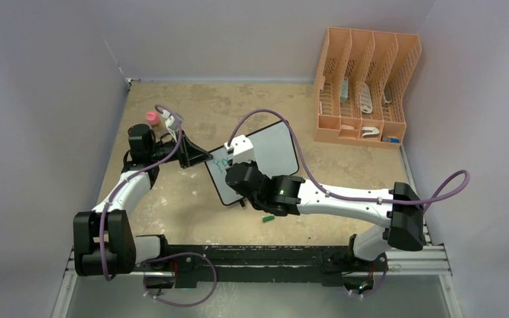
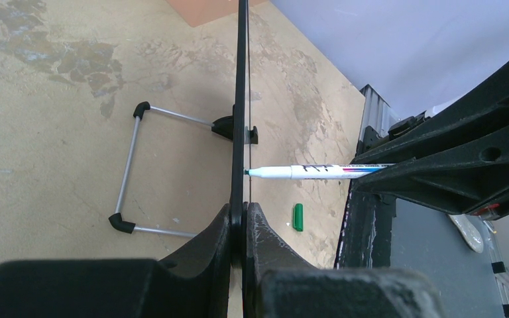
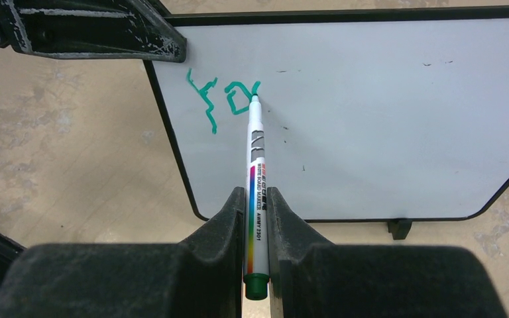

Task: Write a sentence on the whiteboard

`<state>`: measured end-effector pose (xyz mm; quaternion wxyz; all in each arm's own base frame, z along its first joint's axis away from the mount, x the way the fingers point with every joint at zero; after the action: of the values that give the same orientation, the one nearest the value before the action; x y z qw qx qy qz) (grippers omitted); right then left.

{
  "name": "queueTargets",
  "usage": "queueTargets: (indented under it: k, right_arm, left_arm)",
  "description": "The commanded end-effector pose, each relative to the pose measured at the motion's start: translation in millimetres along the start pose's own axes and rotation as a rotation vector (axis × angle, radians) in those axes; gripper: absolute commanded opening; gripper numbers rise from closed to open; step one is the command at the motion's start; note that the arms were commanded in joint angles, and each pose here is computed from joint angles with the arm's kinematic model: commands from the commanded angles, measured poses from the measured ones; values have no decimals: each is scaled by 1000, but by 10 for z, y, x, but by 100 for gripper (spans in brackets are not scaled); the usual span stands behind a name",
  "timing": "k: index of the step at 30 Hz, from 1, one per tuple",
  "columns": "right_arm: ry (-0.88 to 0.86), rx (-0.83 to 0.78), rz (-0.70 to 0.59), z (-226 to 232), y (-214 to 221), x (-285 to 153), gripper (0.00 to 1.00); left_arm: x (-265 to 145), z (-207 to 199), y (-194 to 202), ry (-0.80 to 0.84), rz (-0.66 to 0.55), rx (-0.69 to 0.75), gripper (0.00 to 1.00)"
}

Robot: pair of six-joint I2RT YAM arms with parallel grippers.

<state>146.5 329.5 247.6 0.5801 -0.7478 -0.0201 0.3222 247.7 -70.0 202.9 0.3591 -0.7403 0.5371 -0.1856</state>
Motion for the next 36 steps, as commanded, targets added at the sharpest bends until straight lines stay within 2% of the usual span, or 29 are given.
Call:
queueTargets:
  k: [1, 36]
  right_arm:
    - [17, 24, 2, -27, -30, -3, 0]
    - [27, -6, 43, -59, 97, -2, 0]
  left_arm:
    - [15, -48, -70, 45, 14, 52, 0]
    - [15, -43, -73, 42, 13, 52, 0]
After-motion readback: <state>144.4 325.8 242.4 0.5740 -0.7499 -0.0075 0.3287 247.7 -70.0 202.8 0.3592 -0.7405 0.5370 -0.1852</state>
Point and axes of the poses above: each gripper's point midway between its finger pads, its own x axis out along the fingers, its own z axis along the line the jaws close on, y = z × x, the point moved 9 cm from there along -x, back along the fingers, and after that the axes turned 9 degrees about -x, right-handed, at the moved point
